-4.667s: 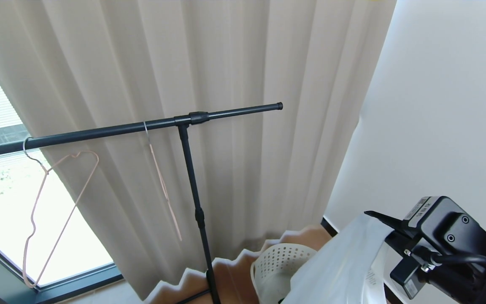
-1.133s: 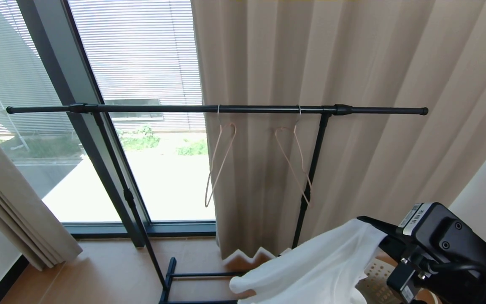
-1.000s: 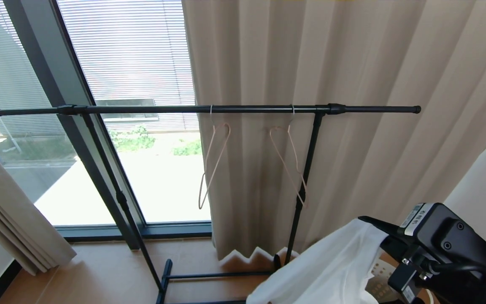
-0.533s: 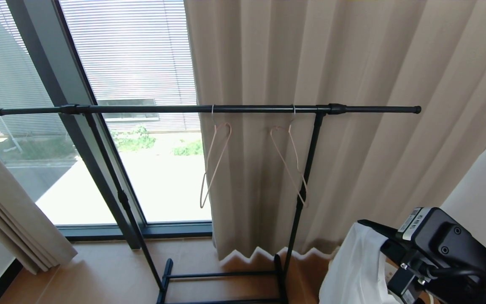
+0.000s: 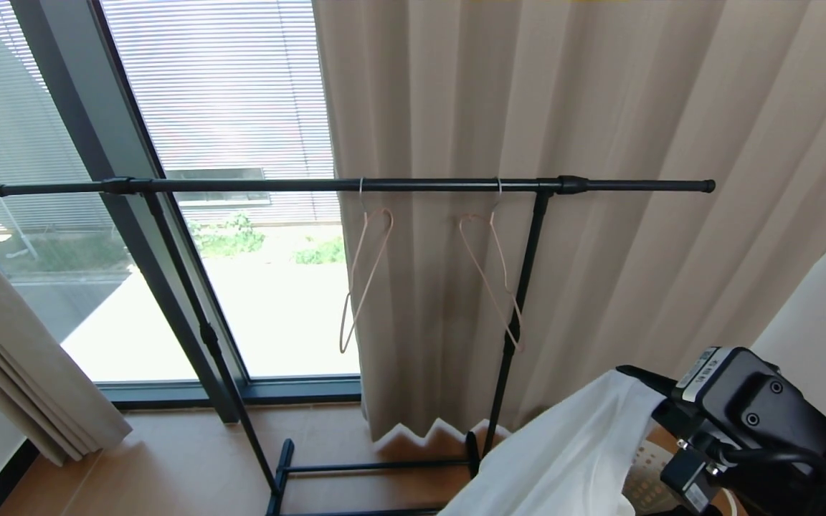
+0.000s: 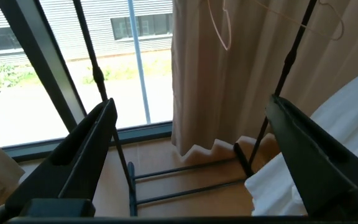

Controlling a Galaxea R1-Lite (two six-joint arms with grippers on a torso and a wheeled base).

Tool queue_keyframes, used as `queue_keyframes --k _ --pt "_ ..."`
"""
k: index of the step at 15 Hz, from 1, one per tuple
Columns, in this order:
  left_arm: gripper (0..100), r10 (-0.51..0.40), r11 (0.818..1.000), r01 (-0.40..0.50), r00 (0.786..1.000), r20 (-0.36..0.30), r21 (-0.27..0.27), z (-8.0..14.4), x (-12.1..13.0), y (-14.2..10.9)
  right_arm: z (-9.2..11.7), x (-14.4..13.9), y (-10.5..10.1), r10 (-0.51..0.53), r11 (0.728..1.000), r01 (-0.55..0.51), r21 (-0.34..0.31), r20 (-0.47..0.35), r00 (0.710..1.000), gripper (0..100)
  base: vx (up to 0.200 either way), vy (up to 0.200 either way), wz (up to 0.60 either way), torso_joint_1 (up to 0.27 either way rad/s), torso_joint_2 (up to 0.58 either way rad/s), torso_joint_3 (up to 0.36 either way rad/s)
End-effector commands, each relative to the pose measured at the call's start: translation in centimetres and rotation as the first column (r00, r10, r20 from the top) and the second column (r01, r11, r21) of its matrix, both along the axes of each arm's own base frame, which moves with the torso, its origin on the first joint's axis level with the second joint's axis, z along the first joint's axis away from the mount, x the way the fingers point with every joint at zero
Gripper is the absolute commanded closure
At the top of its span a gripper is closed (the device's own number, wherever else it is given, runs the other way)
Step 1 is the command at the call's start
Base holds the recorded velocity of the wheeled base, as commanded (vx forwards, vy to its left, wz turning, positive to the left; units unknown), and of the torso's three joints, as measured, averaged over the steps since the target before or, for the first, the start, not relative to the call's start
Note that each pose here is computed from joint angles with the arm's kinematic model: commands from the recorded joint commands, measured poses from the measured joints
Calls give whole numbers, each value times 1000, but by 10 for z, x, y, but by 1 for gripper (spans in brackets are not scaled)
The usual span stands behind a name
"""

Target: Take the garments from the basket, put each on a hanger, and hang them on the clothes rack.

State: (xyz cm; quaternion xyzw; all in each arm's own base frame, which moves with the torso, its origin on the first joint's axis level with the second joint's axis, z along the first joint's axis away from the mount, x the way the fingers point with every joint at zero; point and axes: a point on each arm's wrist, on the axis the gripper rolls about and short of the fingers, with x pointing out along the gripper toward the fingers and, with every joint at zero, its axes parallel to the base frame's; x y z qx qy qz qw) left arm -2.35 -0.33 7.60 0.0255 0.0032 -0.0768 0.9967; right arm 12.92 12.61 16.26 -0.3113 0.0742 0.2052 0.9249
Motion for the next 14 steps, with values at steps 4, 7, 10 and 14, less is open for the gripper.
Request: queue_keyframes --k 4,7,10,14 --pt "0 15 995 -15 1000 -3 99 1 1 0 -8 6 7 -12 999 11 -44 -34 999 100 0 0 0 0 0 0" --pt "0 -17 989 42 984 -176 144 4 16 0 -16 10 12 -16 999 13 -46 -69 998 100 0 0 0 0 0 0" --pt "0 -200 959 244 944 -261 146 24 32 -3 -14 19 23 -20 1000 21 4 -84 996 100 0 0 0 0 0 0" --pt "0 -467 874 486 842 -270 6 68 65 -16 10 29 59 29 987 -19 157 -61 998 100 0 0 0 0 0 0"
